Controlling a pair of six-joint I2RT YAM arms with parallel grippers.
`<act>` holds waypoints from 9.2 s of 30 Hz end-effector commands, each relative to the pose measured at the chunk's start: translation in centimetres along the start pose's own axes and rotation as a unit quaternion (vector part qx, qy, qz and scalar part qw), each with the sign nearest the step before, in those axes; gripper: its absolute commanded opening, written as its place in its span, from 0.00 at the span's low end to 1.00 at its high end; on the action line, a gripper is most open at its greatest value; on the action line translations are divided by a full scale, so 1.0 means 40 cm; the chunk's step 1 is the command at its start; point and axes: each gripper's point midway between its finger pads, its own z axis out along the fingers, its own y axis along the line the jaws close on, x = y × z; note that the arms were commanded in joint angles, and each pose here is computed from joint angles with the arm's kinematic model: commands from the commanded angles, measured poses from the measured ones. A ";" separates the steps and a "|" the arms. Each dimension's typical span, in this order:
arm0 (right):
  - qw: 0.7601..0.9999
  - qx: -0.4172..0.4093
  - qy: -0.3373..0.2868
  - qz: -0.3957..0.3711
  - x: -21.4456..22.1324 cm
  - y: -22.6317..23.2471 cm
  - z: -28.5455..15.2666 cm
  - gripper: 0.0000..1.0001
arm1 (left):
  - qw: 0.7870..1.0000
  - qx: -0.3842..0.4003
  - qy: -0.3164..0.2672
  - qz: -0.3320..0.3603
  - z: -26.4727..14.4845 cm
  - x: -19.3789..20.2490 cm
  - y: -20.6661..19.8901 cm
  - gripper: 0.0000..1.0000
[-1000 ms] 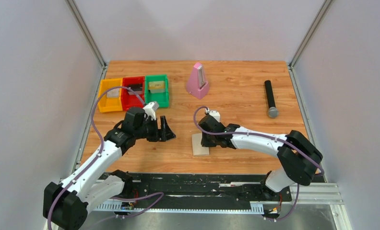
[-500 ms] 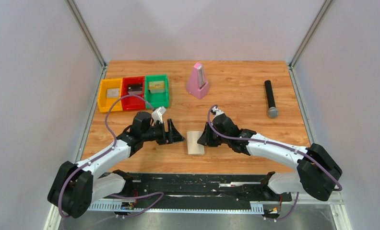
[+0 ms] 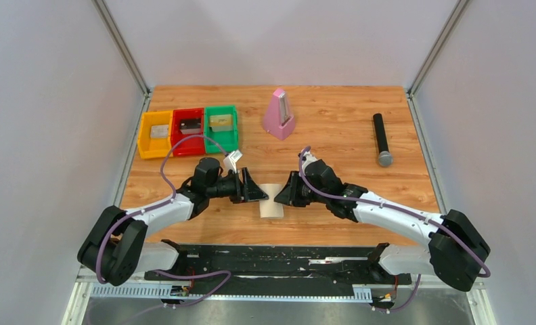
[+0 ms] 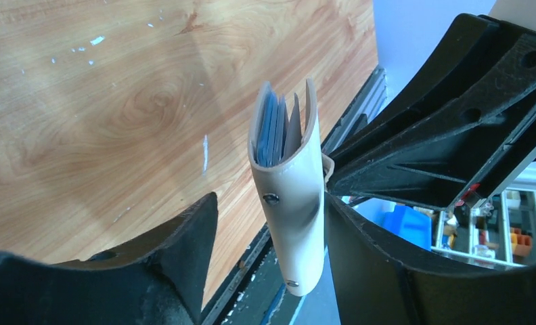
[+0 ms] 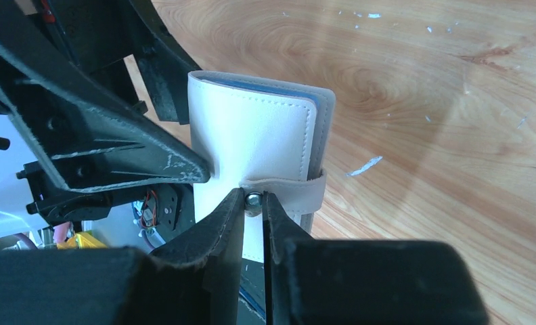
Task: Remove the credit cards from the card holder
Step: Open the card holder at the center of the board.
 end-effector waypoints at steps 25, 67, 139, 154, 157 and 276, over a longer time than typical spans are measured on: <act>0.999 0.043 -0.027 0.009 -0.055 -0.013 -0.077 0.35 | 1.000 -0.007 0.003 0.025 0.007 -0.024 -0.019 0.00; 0.997 0.039 0.056 -0.027 0.034 -0.120 0.006 0.00 | 0.998 -0.036 0.008 0.049 0.000 -0.032 -0.006 0.25; 0.998 0.028 0.002 0.063 -0.059 -0.089 -0.082 0.39 | 0.988 -0.149 0.049 0.012 0.039 0.044 0.086 0.00; 0.994 0.050 0.045 0.090 0.005 -0.156 0.030 0.46 | 0.992 -0.120 0.002 -0.045 0.028 0.068 0.077 0.21; 0.993 0.051 0.051 0.091 0.010 -0.162 0.040 0.46 | 0.992 -0.125 0.004 -0.035 0.024 0.066 0.079 0.32; 0.991 -0.017 0.104 0.087 -0.019 -0.044 0.211 0.27 | 0.999 0.019 0.024 0.027 0.046 0.065 -0.084 0.34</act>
